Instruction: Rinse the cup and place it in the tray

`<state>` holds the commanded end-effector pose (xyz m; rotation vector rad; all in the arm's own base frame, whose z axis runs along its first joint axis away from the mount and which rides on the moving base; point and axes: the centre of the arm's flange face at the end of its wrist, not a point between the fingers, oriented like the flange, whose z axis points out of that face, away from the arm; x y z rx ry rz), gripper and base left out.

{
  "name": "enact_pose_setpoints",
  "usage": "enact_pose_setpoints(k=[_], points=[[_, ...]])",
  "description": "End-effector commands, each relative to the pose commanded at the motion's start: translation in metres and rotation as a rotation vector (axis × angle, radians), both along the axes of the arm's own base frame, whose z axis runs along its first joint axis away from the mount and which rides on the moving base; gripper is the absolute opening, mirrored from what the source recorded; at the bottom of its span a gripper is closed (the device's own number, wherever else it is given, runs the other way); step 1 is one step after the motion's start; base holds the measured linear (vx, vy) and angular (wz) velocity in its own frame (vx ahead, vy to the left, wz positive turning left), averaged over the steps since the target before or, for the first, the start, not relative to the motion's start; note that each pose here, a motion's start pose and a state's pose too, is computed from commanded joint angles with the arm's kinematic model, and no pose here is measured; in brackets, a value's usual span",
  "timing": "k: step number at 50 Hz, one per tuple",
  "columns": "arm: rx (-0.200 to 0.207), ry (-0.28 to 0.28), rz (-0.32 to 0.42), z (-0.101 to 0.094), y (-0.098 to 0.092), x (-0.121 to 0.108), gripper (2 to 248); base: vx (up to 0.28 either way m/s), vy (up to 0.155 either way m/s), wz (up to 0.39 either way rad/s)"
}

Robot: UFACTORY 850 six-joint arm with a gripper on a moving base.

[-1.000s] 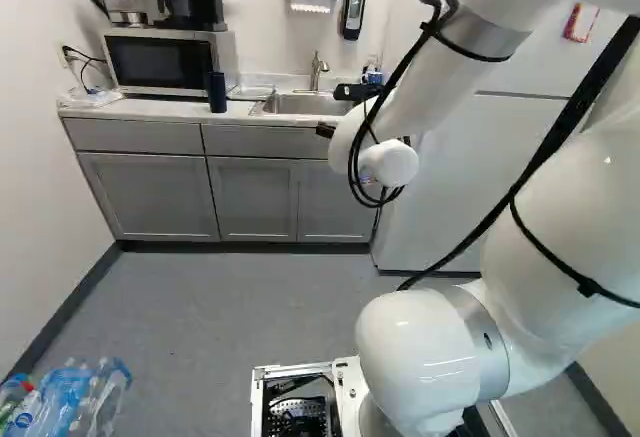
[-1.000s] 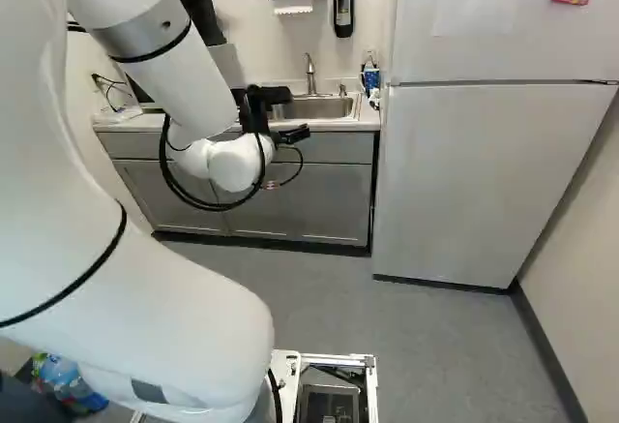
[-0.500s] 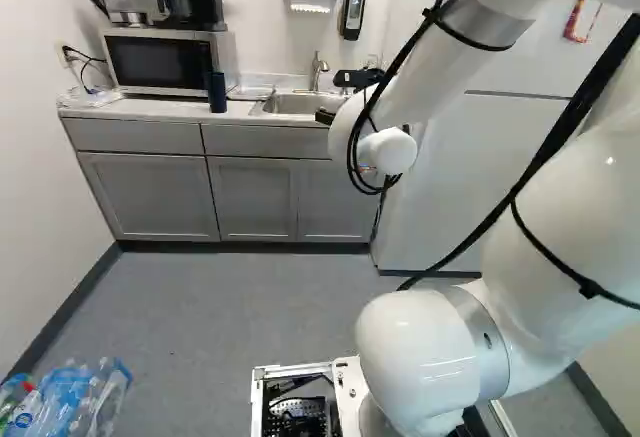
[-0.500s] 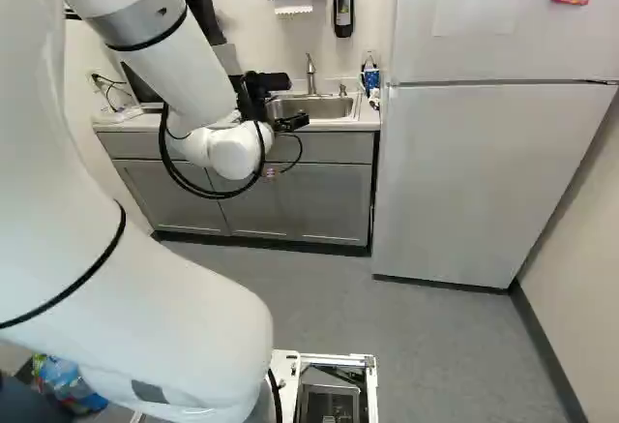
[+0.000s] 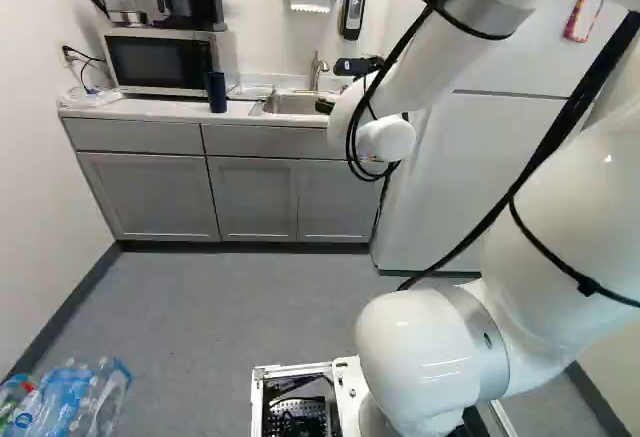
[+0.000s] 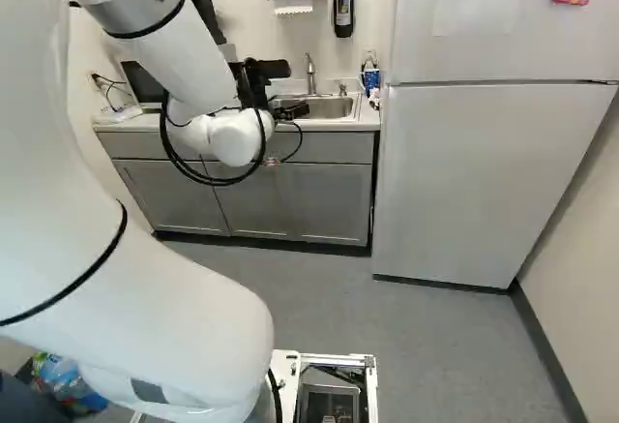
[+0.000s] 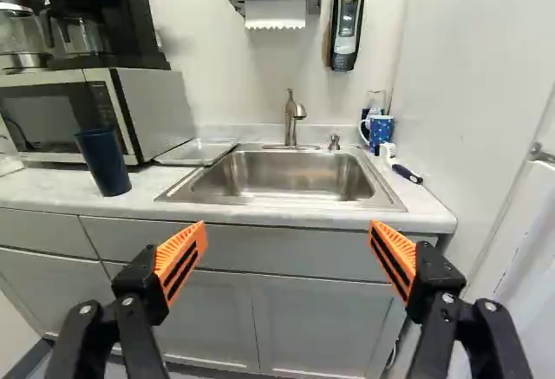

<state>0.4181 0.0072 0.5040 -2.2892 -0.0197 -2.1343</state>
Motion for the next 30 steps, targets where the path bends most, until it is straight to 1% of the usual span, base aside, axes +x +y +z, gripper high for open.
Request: enact_pose_setpoints(k=[17, 30], points=[[0.000, 0.007, 0.000, 0.014, 0.000, 0.012, 247, 0.000, 0.000, 0.000], [0.000, -0.003, -0.001, 0.027, 0.000, 0.020, 247, 0.000, 0.000, 0.000]])
